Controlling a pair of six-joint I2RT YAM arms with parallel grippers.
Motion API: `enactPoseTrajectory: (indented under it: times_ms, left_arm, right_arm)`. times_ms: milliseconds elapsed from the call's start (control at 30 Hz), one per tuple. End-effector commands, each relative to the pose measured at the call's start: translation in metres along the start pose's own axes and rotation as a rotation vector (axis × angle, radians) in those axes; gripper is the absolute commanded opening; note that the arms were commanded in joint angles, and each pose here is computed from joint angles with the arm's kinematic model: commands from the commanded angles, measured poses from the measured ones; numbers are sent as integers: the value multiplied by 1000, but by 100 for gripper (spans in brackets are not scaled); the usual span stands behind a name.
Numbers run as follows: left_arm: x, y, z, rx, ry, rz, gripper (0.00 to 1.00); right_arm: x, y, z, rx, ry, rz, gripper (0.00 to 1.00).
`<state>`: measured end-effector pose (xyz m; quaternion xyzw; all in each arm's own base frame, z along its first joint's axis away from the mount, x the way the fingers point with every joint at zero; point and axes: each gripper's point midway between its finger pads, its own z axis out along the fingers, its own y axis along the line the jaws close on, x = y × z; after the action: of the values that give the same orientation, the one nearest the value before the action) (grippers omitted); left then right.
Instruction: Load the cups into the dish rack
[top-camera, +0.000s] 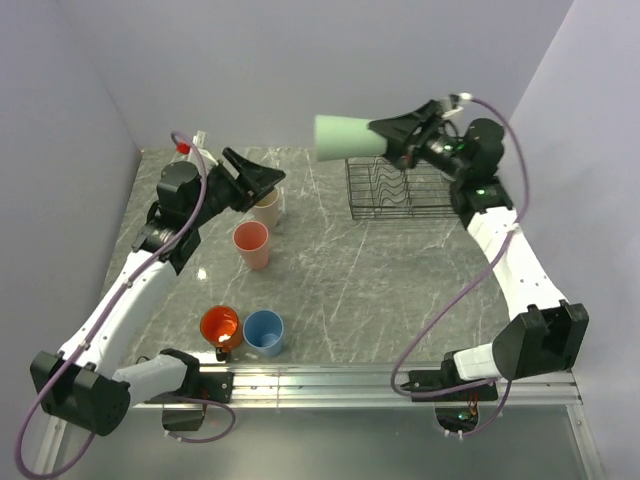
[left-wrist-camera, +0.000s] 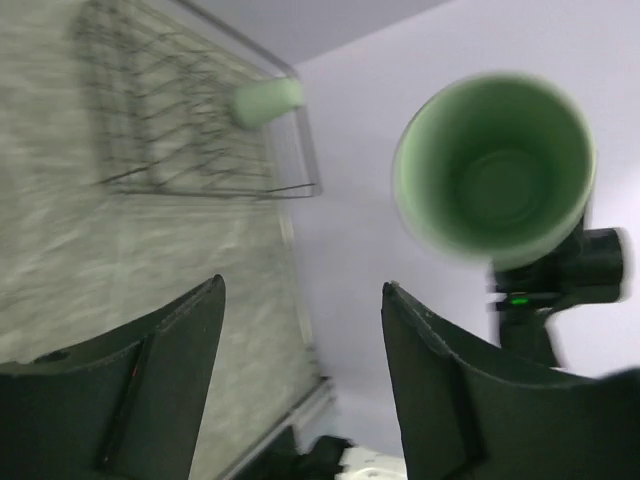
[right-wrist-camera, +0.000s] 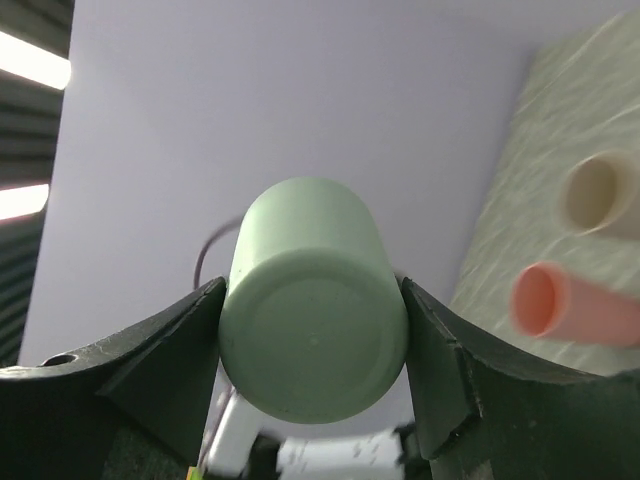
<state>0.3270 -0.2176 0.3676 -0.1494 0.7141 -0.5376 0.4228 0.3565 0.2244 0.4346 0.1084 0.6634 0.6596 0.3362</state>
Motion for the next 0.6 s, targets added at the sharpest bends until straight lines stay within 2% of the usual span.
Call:
enactPoseTrajectory:
  times_ms: [0, 67, 100, 133, 167, 200, 233, 300, 333, 467, 500, 567]
  left_arm:
    - [-5, 39, -30, -229, -37, 105, 70]
    - [-10, 55, -44, -315, -64, 112, 70]
    - [-9, 70, -54, -390, -66, 120, 70]
    - [-11, 77, -62, -430, -81, 126, 70]
    - [-12, 83, -68, -464, -83, 143, 70]
    - [-11, 89, -73, -494, -85, 152, 70]
    - [-10, 99, -83, -548, -86, 160, 70]
    - [-9, 108, -91, -590, -76, 193, 70]
    - [-6, 115, -95, -611, -66, 198, 70]
    - [-1, 133, -101, -655, -36, 223, 70]
    - [-1, 135, -102, -661, -35, 226, 70]
    - [0, 140, -103, -676, -27, 224, 70]
  right_arm:
    - [-50, 13, -36, 46, -134, -120, 0]
    - [-71, -14, -48, 180, -207, -149, 0]
    - [-82, -11, -53, 225, -253, -189, 0]
    - [-95, -46, -70, 393, -280, -216, 0]
    - [-122, -45, -83, 499, -399, -286, 0]
    - [-131, -59, -92, 593, -430, -313, 0]
    - [-137, -88, -106, 732, -417, -326, 0]
    - [-162, -103, -129, 881, -494, -388, 0]
    - [-170, -125, -135, 951, -480, -374, 0]
    - [-213, -168, -179, 1132, -541, -327, 0]
    - [-218, -191, -188, 1197, -526, -288, 0]
    - [-231, -201, -201, 1263, -551, -286, 0]
